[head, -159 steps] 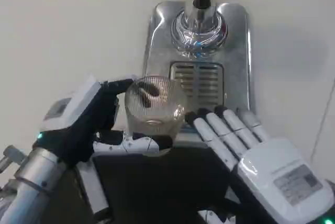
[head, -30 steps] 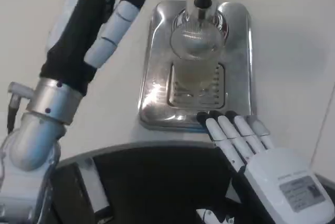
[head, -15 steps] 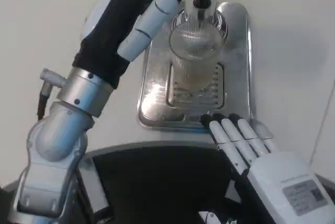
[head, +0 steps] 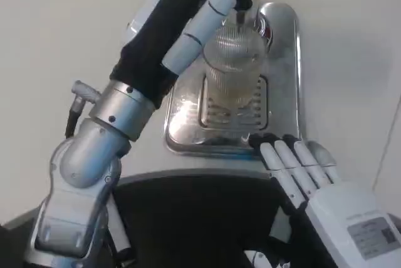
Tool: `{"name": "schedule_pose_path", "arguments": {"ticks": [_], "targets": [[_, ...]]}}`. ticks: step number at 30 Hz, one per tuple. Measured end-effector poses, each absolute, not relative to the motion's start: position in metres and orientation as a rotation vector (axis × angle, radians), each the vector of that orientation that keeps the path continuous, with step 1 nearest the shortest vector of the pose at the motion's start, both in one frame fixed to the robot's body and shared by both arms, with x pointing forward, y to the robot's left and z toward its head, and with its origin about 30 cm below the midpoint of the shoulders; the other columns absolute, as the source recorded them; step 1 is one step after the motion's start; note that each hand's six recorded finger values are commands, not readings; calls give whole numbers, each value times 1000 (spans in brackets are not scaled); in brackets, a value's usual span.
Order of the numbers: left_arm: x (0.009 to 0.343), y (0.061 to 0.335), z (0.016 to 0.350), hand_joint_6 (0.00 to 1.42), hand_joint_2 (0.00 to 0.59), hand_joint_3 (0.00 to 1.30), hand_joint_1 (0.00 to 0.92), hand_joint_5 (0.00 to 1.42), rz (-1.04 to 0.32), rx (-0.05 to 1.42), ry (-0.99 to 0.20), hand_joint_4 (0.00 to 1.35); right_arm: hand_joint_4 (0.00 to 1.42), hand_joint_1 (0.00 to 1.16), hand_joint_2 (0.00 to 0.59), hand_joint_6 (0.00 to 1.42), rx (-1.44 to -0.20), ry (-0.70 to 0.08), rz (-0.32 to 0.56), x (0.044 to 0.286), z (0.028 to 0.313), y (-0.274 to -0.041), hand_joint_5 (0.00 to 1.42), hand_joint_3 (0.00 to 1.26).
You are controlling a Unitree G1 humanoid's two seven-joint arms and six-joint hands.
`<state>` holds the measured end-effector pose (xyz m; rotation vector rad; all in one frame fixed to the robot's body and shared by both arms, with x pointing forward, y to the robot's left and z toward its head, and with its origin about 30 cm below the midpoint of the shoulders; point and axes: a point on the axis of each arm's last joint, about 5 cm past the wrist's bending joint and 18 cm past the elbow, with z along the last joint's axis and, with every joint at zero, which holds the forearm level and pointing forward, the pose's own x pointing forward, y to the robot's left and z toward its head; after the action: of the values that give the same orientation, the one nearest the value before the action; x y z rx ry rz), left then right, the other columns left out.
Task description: Grasp the cup under the faucet to collect the drink, then remove the cup.
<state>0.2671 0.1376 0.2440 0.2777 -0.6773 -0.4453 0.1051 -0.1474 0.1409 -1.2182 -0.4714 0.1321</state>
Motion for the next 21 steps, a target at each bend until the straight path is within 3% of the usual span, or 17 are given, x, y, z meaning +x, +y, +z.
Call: {"name": "schedule_pose_path", "arguments": {"ticks": [15, 21], "targets": [[266, 133, 243, 0, 182, 0, 0, 0, -493, 342, -645, 0, 0, 452, 434, 0, -1208, -461, 137, 106, 137, -146, 0, 15], [264, 137, 247, 0, 177, 0, 0, 0, -485, 437, -653, 0, 0, 455, 432, 0, -1201, -470, 127, 108, 138, -145, 0, 15]]}}
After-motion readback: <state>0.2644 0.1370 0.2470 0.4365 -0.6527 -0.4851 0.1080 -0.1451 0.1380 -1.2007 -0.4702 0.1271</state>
